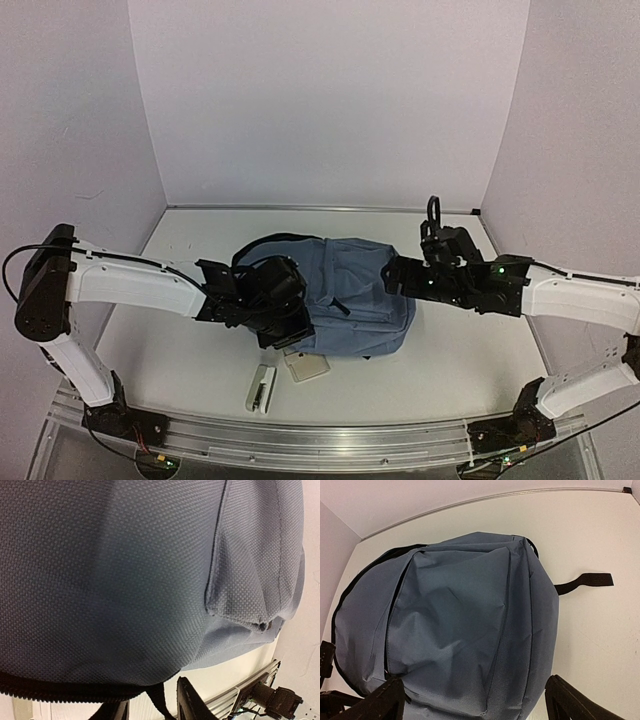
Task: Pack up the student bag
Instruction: Zip the student bag at the center of the board.
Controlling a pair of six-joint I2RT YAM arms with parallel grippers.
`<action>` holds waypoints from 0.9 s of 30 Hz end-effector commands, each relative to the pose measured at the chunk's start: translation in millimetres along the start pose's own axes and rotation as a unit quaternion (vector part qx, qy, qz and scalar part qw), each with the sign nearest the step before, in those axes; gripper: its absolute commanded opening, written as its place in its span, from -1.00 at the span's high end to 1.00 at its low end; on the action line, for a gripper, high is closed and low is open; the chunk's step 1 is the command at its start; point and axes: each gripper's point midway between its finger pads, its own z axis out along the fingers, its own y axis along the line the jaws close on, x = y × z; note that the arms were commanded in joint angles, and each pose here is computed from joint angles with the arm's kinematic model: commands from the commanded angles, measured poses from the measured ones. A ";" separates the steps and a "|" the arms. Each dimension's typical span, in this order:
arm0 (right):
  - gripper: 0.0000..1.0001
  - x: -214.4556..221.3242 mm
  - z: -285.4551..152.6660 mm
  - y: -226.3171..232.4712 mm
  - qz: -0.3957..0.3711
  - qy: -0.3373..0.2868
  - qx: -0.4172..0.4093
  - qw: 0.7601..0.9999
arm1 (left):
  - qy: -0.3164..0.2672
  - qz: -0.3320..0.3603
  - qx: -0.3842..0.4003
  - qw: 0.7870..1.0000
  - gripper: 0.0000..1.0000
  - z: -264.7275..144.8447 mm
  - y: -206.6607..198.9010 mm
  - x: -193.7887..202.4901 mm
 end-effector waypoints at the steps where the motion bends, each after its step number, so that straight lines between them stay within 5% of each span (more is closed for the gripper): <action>1: -0.94 -1.7 -0.8 -5.5 0.013 -0.008 0.006 1.000 | -0.019 -0.002 0.016 1.000 0.55 -10.5 -14.8 -9.8; 7: -0.96 17.6 12.8 -9.4 0.014 0.025 0.013 1.000 | -0.020 -0.003 0.017 1.000 0.98 -13.2 -15.1 -10.4; 17: -0.77 68.8 21.7 -17.1 0.110 0.112 -0.041 0.987 | -0.022 -0.005 0.014 1.000 1.00 -17.9 -4.9 -8.9; 27: -0.45 77.3 14.0 -16.5 0.158 0.105 -0.082 0.978 | -0.019 0.000 0.019 1.000 0.99 -16.9 -4.2 -6.9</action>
